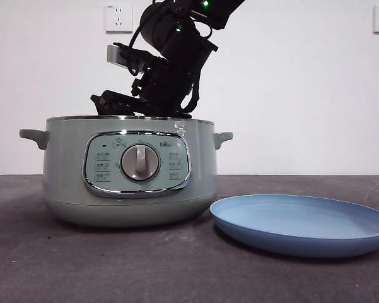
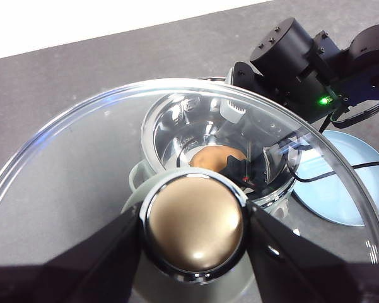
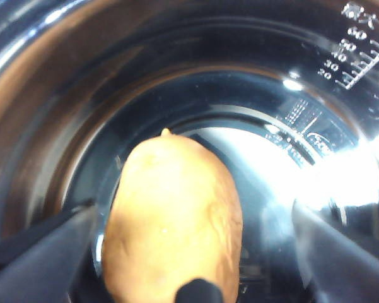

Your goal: Take the potato out from the steamer,put the potato on the plate,close the lid

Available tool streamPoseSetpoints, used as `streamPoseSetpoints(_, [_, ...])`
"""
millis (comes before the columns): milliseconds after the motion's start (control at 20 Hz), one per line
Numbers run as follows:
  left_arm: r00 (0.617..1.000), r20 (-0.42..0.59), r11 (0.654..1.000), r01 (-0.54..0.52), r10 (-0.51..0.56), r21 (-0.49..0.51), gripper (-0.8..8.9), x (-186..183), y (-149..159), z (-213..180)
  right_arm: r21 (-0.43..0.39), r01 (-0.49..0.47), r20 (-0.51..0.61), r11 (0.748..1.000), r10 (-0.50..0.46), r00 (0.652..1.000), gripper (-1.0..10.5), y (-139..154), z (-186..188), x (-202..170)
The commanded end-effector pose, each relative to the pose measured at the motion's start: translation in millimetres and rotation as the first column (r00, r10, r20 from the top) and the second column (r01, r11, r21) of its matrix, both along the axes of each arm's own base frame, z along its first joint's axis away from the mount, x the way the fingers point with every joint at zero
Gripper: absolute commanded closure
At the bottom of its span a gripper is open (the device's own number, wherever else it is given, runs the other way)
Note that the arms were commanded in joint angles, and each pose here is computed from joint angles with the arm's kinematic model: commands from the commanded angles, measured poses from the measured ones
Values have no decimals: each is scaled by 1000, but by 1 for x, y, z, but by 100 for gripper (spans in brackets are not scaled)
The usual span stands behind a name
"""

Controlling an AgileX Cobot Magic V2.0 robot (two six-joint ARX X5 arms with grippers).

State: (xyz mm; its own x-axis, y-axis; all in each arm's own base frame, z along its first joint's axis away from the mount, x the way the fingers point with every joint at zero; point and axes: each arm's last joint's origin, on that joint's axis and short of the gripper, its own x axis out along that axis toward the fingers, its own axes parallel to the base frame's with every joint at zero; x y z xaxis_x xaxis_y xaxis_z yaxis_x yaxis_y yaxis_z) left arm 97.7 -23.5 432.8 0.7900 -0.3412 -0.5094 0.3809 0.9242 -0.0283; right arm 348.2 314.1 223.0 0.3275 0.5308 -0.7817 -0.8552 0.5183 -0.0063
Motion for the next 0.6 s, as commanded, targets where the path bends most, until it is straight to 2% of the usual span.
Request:
streamPoseSetpoints(50, [998,55,1000,0,1,-19,822,-3,1,6,-7,-1,-20,1000,1,1000,891,4,-9,1])
streamPoseSetpoints(100, [998,55,1000,0,1,-19,822,-3,1,6,1,-9,-29,1000,9,1000,960,4,-9,0])
streamPoseSetpoints(250, [998,56,1000,0,1,-19,822,-3,1,6,10,-4,-35,1000,4,999,957,3,-7,0])
streamPoseSetpoints(350, [998,58,1000,8,-6,-23,822,-3,0,6,28,4,-16,1000,-4,1000,958,1,7,-3])
streamPoseSetpoints(600, [997,72,1000,11,-9,-25,822,-2,0,8,106,42,70,994,-50,996,958,-24,83,-28])
